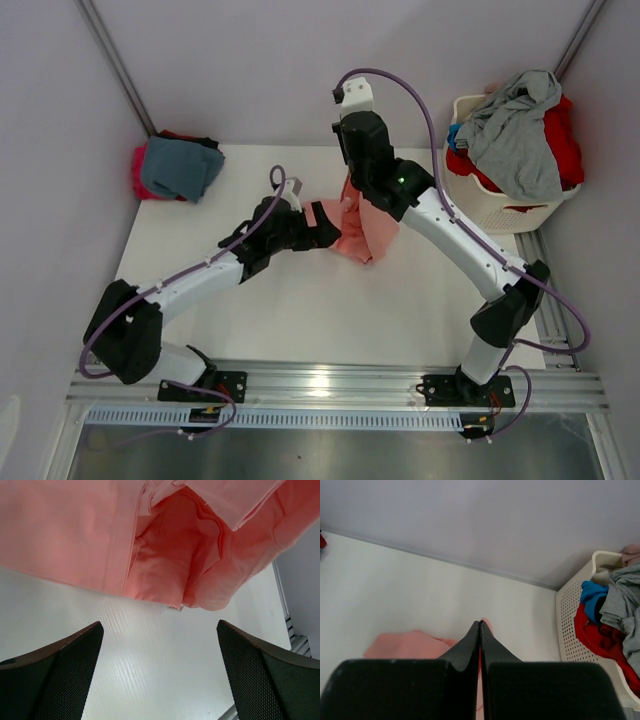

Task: Fold and stack the t-shirts
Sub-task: Flatten out the tshirt

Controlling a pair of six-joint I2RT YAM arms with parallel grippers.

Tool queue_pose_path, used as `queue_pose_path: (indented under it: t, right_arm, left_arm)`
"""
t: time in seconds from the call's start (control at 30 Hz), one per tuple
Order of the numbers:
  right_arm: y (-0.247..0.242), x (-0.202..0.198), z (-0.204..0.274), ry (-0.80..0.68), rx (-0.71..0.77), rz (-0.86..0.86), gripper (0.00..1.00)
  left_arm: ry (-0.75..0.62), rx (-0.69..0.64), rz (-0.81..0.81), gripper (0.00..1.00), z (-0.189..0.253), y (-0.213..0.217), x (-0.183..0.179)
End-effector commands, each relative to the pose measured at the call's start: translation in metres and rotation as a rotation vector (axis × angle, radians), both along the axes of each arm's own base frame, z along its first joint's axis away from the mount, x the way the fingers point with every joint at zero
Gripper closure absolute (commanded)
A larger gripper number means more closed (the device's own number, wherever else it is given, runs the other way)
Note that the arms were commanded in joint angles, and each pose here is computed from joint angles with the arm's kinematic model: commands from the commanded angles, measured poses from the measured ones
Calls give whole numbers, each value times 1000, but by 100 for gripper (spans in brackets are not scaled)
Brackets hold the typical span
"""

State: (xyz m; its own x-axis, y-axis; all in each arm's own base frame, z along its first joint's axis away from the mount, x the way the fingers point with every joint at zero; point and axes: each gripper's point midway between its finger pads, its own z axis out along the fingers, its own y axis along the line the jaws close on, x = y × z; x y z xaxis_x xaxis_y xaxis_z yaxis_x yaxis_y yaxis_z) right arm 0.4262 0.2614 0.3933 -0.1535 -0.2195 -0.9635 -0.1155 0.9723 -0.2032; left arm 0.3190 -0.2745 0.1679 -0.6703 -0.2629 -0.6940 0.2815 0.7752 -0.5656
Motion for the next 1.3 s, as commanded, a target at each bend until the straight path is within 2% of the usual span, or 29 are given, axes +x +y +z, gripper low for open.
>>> queue_pose_path:
  t: [0.0, 0.17, 0.27, 0.33, 0.4, 0.47, 0.57, 0.7, 0.8, 1.07, 1.17, 1.2, 1.27]
  right_arm:
    - [-16, -12, 30, -75, 38, -27, 100]
    - [-24, -21, 25, -62, 40, -27, 100]
    - [-29, -27, 21, -57, 37, -26, 100]
    - [-31, -29, 17, -48, 30, -29, 100]
    - [-33, -30, 16, -44, 33, -34, 100]
    - [-33, -31, 14, -35, 42, -29, 100]
    - [-33, -35, 12, -32, 50, -22, 100]
    - [-37, -38, 11, -32, 52, -26, 100]
    - [-38, -39, 10, -33, 48, -27, 100]
    - [-38, -40, 3, -25, 42, -18, 100]
    - [-36, -41, 2, -23, 47, -9, 100]
    - [-34, -41, 2, -23, 50, -3, 100]
    - [-33, -41, 2, -21, 53, 2, 100]
  left_arm:
    - [10, -6, -26, 1, 9, -14, 15]
    - [164, 98, -13, 1, -39, -24, 31]
    - [166, 116, -14, 7, -46, -35, 41]
    - [168, 178, -20, 8, -44, -44, 44]
    - [209, 289, 9, 10, -70, -41, 47]
    - [198, 349, -5, 11, -65, -50, 49]
    - [202, 421, 10, 18, -75, -54, 51]
    - [235, 474, 45, 34, -86, -51, 54]
    - [241, 506, 50, 39, -89, -46, 55]
    - [231, 626, 110, 42, -101, -19, 55]
    - [233, 654, 115, 51, -107, -13, 53]
    - [241, 659, 108, 57, -111, -13, 52]
    - [248, 663, 107, 61, -115, -13, 52]
